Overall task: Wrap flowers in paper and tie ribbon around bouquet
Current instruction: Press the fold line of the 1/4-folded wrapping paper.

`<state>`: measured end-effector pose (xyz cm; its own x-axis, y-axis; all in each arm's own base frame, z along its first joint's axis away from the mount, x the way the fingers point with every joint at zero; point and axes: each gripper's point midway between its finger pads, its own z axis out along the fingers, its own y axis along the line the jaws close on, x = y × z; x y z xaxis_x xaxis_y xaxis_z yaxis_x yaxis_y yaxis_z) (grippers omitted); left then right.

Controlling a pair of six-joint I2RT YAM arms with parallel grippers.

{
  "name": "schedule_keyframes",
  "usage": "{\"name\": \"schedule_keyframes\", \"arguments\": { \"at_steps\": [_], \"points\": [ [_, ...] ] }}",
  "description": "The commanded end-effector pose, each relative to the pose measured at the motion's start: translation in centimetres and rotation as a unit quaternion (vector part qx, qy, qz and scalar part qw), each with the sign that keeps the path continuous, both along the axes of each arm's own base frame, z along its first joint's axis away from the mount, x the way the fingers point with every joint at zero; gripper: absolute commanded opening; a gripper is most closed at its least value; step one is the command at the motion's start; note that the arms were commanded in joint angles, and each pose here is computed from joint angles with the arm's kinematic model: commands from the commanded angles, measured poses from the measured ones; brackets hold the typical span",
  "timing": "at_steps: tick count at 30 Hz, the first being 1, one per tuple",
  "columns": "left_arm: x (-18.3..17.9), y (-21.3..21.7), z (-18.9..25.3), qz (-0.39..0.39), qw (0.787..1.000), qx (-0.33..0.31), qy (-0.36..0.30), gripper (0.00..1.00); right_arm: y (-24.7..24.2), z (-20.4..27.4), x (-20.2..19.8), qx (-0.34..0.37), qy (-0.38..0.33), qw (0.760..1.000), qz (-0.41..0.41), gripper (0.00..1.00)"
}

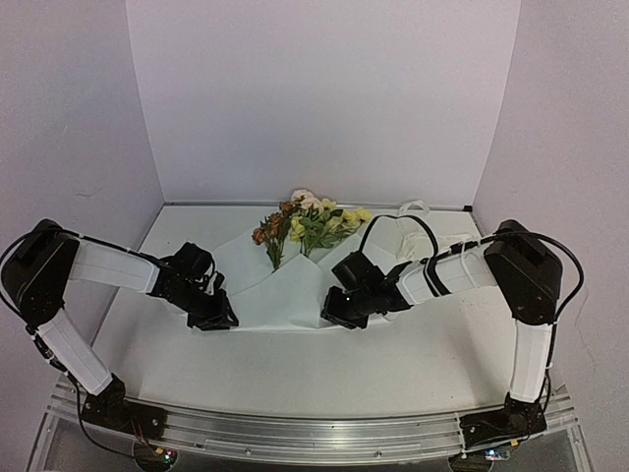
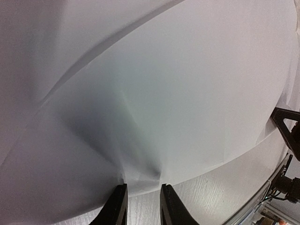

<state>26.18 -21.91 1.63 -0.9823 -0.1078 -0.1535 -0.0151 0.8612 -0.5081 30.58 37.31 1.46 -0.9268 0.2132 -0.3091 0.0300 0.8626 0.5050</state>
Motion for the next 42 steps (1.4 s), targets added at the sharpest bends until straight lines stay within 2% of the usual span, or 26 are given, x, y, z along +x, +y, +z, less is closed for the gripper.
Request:
{"name": "schedule_keyframes", "arguments": {
  "at_steps": [1, 4, 6, 9, 14, 25, 35, 42],
  "points": [
    [0.6, -0.7, 3.3, -0.015, 0.999, -0.018, -0.028, 0.32, -0.5, 0.6, 0.5, -0.004, -0.011, 1.000, -0.008, 0.27],
    [0.6, -3.0, 6.3, -0.045, 0.996, -0.038, -0.063, 0.41, -0.4, 0.7, 0.6, -0.003, -0.010, 1.000, -0.009, 0.27],
    [0.5, -5.1, 7.9, -0.064, 0.993, -0.058, -0.076, 0.43, -0.4, 0.7, 0.6, -0.005, -0.008, 1.000, -0.010, 0.27],
    [-0.4, -8.0, 8.3, -0.090, 0.989, -0.092, -0.074, 0.39, -0.4, 0.8, 0.6, -0.005, -0.007, 1.000, -0.013, 0.27],
    [-1.4, -10.2, 5.4, -0.115, 0.986, -0.110, -0.042, 0.30, -0.1, 1.4, 0.8, -0.005, -0.008, 1.000, -0.012, 0.27],
    [-0.3, -9.6, 1.7, -0.065, 0.994, -0.085, -0.031, 0.25, 0.5, 3.3, 0.4, -0.021, -0.028, 0.999, 0.010, 0.30],
    [-0.3, -8.4, 0.3, -0.029, 0.997, -0.074, -0.006, 0.21, 2.5, 8.0, -1.1, -0.079, -0.116, 0.985, 0.095, 0.52],
    [-0.2, -8.4, 0.4, -0.020, 0.996, -0.087, 0.003, 0.21, 4.0, 7.5, -2.7, -0.138, -0.146, 0.963, 0.179, 0.54]
  ]
}}
